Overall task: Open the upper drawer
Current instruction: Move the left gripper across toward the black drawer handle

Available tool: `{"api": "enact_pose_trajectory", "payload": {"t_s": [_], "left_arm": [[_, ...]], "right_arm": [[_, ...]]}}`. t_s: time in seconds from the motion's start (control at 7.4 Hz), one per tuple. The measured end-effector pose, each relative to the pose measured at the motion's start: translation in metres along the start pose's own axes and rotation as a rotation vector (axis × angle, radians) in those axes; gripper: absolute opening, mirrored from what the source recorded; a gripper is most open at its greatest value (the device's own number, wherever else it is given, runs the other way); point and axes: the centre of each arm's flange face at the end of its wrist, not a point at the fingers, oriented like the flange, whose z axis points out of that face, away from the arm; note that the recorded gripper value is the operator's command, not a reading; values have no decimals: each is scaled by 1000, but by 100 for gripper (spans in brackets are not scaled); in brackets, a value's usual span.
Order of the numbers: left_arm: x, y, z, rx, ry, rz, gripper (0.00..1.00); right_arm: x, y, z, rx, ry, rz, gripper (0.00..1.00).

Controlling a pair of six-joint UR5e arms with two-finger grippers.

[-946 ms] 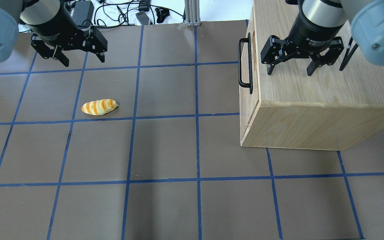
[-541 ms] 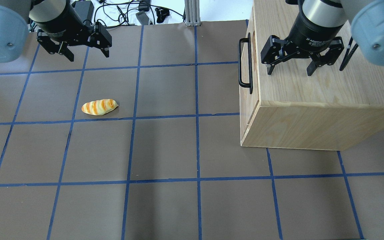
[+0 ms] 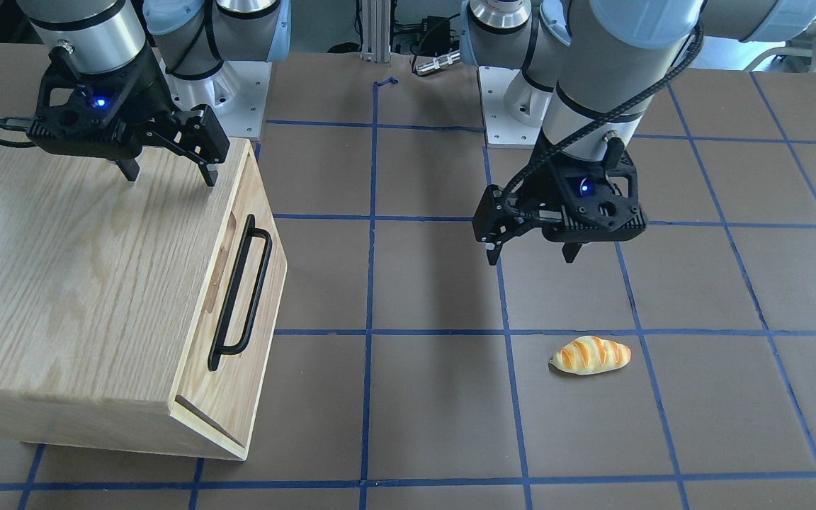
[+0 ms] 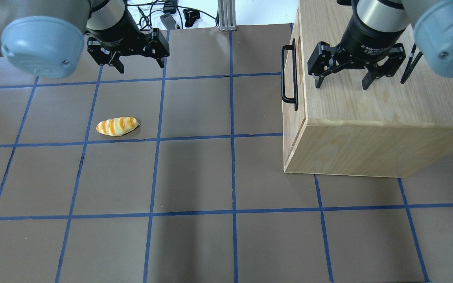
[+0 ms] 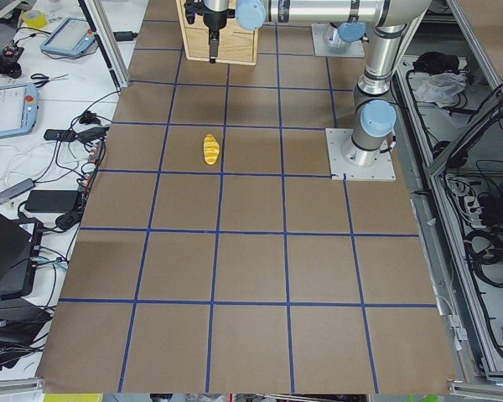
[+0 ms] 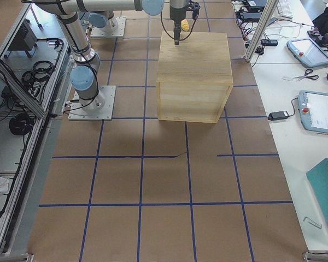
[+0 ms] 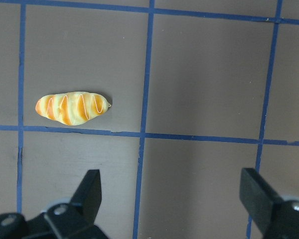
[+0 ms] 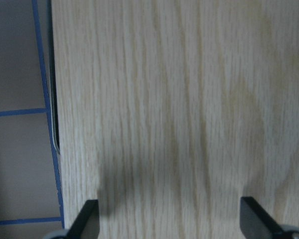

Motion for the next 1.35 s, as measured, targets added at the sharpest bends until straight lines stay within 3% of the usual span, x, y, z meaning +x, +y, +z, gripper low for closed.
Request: {"api": "enact_pose_trajectory", "payload": {"t_s": [0.68, 1.35], "left_arm": [[110, -14, 27, -36, 133, -118, 100], [187, -9, 60, -61, 160, -74, 100]], "right_arm": [[0, 0, 0, 0, -1, 0, 100], [0, 0, 0, 0, -1, 0, 100]]}}
